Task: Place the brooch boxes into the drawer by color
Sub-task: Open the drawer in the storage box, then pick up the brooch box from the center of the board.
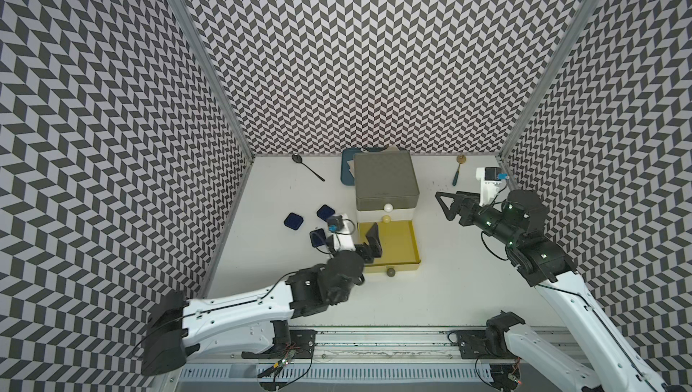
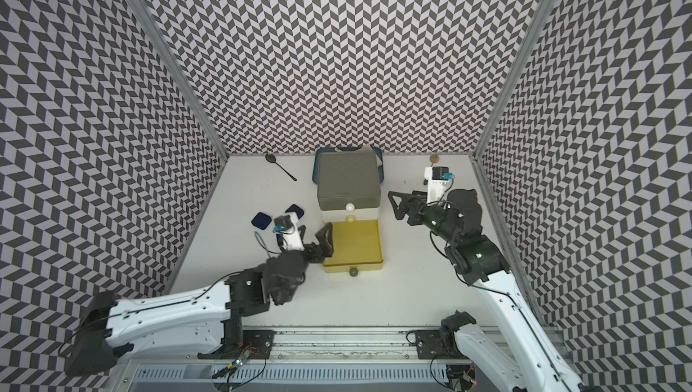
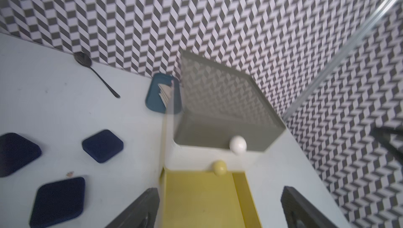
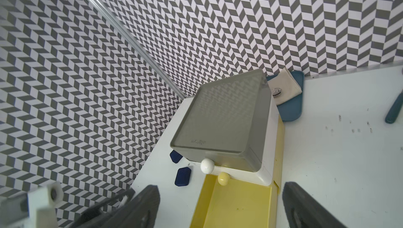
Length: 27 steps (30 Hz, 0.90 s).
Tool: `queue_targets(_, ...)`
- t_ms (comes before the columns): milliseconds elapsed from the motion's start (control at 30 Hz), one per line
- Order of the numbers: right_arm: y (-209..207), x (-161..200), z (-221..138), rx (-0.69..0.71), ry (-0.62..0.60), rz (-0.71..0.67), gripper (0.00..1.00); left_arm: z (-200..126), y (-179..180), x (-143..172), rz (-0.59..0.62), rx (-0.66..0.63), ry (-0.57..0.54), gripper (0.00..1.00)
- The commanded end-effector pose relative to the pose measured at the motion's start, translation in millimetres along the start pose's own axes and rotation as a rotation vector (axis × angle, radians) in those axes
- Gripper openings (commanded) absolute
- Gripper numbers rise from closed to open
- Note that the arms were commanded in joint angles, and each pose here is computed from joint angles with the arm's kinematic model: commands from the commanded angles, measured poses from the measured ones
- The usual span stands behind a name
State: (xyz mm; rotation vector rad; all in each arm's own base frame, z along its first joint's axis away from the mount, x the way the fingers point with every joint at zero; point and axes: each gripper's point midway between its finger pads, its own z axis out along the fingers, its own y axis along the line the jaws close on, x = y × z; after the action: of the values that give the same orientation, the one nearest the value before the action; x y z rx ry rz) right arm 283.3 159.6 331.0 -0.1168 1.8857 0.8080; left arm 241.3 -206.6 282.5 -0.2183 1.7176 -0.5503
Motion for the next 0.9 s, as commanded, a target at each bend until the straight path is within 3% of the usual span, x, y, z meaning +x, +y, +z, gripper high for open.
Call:
queue_targets(0, 20.5, -7.6, 7.8, 0.036, -0.050, -0.069, 0.94, -10.3, 25.5, -39.6, 0.056, -0.006, -0.019, 0.94)
queue_targets(67, 37.9, 1.1, 19.9, 0.024, -0.025, -0.091, 0.95, -18.5, 49.7, -74.5, 0.041, -0.078, -0.077, 1.00)
queue_targets(200, 82.7, 21.2, 49.3, -0.007, 0.023, -0.169, 0.96, -34.6, 90.2, -117.4, 0.036, -0.219, -0.132, 1.00)
queue_targets(333, 129.4, 39.4, 78.3, -0.061, 0.069, -0.240, 0.97, -32.2, 115.7, -123.5, 0.044, -0.315, -0.112, 1.00)
queue_targets(433, 151.0, 56.8, 102.8, -0.087, 0.124, -0.262, 0.97, -14.9, 136.7, -120.4, 0.045, -0.378, -0.027, 1.00)
queue_targets(533, 162.5, 78.6, 127.0, -0.093, 0.183, -0.281, 0.97, 1.8, 157.8, -123.0, -0.018, -0.369, 0.036, 1.00)
queue_targets(600, 165.8, 92.5, 142.6, -0.088, 0.214, -0.289, 0.97, 4.5, 169.1, -133.0, -0.074, -0.324, 0.012, 1.00)
queue_targets(867, 178.0, 151.1, 201.6, -0.067, 0.331, -0.340, 0.97, -16.2, 237.8, -176.5, -0.208, -0.363, -0.076, 1.00)
